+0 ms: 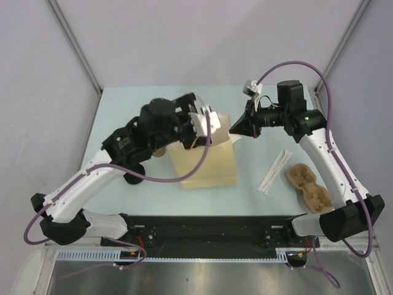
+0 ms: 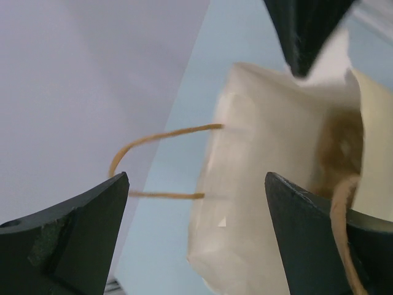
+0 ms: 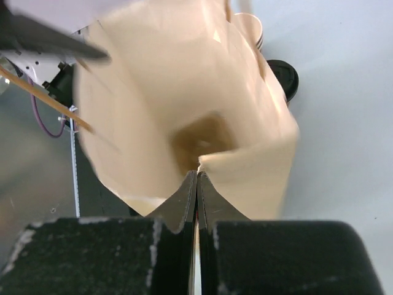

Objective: Pack the takeout coffee

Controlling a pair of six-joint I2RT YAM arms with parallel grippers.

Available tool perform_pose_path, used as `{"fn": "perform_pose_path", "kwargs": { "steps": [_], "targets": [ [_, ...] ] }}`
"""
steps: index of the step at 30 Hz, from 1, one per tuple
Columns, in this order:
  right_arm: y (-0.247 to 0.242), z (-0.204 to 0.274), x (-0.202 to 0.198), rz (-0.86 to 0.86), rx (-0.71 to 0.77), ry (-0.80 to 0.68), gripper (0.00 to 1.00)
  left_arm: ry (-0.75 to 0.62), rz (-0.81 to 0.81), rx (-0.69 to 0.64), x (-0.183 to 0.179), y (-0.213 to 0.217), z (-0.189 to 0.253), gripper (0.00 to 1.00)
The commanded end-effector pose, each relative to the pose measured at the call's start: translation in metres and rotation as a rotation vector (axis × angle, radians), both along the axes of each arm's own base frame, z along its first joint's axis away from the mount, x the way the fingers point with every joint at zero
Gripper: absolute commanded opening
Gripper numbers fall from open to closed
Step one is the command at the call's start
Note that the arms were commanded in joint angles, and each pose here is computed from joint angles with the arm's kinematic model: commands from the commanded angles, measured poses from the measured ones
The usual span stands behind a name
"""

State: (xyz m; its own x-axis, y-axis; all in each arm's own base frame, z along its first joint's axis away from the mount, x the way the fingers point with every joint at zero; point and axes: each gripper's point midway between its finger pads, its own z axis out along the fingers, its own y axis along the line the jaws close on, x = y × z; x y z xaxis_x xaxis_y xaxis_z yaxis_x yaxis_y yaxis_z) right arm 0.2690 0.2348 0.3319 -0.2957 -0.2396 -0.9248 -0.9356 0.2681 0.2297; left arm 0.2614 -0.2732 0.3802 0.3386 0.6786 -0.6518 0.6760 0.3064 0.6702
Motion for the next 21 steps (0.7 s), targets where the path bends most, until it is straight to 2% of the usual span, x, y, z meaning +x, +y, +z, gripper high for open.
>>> {"fn": "perform_pose_path", "kwargs": {
  "steps": [1, 2, 3, 6, 9, 11, 13, 14, 16, 21],
  "targets": [
    [-0.001, 0.006, -0.002, 0.036, 0.014, -0.106, 0.0, 0.011, 0.016, -0.456, -0.004, 0.008, 0.116, 0.97],
    [-0.003, 0.005, 0.0, 0.035, 0.009, -0.113, 0.0, 0.03, 0.036, -0.495, -0.001, 0.011, 0.124, 0.97],
    [-0.005, 0.005, 0.002, 0.029, 0.006, -0.119, 0.0, 0.065, 0.026, -0.591, -0.005, 0.014, 0.147, 0.97],
    [-0.016, 0.007, 0.004, 0.009, -0.001, -0.107, 0.0, 0.104, 0.118, -0.703, 0.016, 0.033, 0.165, 0.97],
    [-0.023, 0.007, -0.002, 0.004, -0.024, -0.127, 0.0, 0.124, 0.209, -0.75, 0.037, 0.057, 0.159, 0.98],
    [-0.026, 0.003, -0.004, -0.007, -0.04, -0.117, 0.0, 0.126, 0.194, -0.753, 0.034, 0.065, 0.156, 0.98],
    [-0.024, 0.003, -0.005, -0.009, -0.038, -0.109, 0.0, 0.176, 0.137, -0.718, 0.027, 0.054, 0.135, 0.97],
    [-0.022, 0.004, -0.005, -0.008, -0.032, -0.107, 0.0, 0.189, 0.042, -0.712, 0.011, 0.046, 0.136, 0.97],
    [-0.015, 0.008, -0.004, -0.006, -0.02, -0.113, 0.0, 0.244, -0.049, -0.662, -0.001, 0.029, 0.111, 0.92],
    [-0.002, 0.015, -0.001, -0.006, -0.012, -0.157, 0.0, 0.2, -0.201, -0.442, -0.03, -0.002, 0.06, 0.9]
  ]
}}
